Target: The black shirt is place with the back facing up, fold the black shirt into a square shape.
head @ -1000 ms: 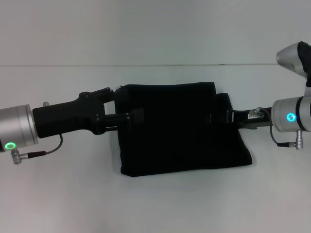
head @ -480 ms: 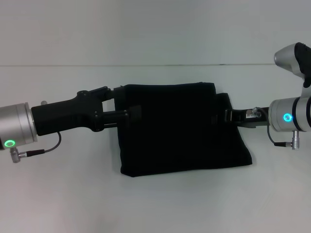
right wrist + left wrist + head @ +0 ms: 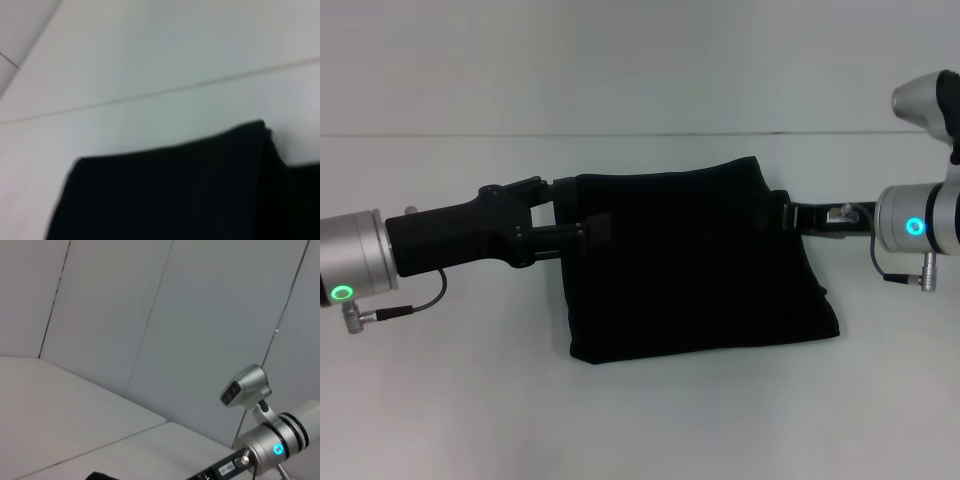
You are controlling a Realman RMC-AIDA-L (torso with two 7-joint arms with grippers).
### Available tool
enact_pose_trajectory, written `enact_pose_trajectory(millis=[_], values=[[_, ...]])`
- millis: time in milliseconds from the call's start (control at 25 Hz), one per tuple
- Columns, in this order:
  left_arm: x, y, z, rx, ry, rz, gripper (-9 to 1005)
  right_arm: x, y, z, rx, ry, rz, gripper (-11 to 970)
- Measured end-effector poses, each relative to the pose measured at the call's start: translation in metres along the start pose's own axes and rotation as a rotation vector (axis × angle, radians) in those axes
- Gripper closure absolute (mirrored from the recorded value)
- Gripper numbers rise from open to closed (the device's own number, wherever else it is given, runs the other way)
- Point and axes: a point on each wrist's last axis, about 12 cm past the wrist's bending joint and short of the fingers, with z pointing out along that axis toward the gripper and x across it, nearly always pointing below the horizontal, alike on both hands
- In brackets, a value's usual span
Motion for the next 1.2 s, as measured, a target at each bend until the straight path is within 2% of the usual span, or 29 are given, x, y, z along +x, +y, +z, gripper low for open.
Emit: enact_pose_trajectory(millis=[240, 640, 880, 1200], values=[[-0.001, 0.0, 0.0, -0.001, -0.003, -0.013, 108, -0.008, 0.005, -0.01, -0.07, -0.037, -0.044, 902], [-0.001, 0.001, 0.004, 0.005, -0.002, -0.038, 109, -0.012, 0.001, -0.025, -0.093, -0.055, -0.067, 903], [-0.002, 0.001, 0.005, 0.007, -0.001, -0.051, 108, -0.013, -0.004, -0.029, -0.078, -0.063, -0.063, 903], [-0.003, 0.002, 0.007, 0.003, 0.004, -0.062, 109, 0.003, -0.021, -0.023, 0.008, -0.06, -0.006, 902]])
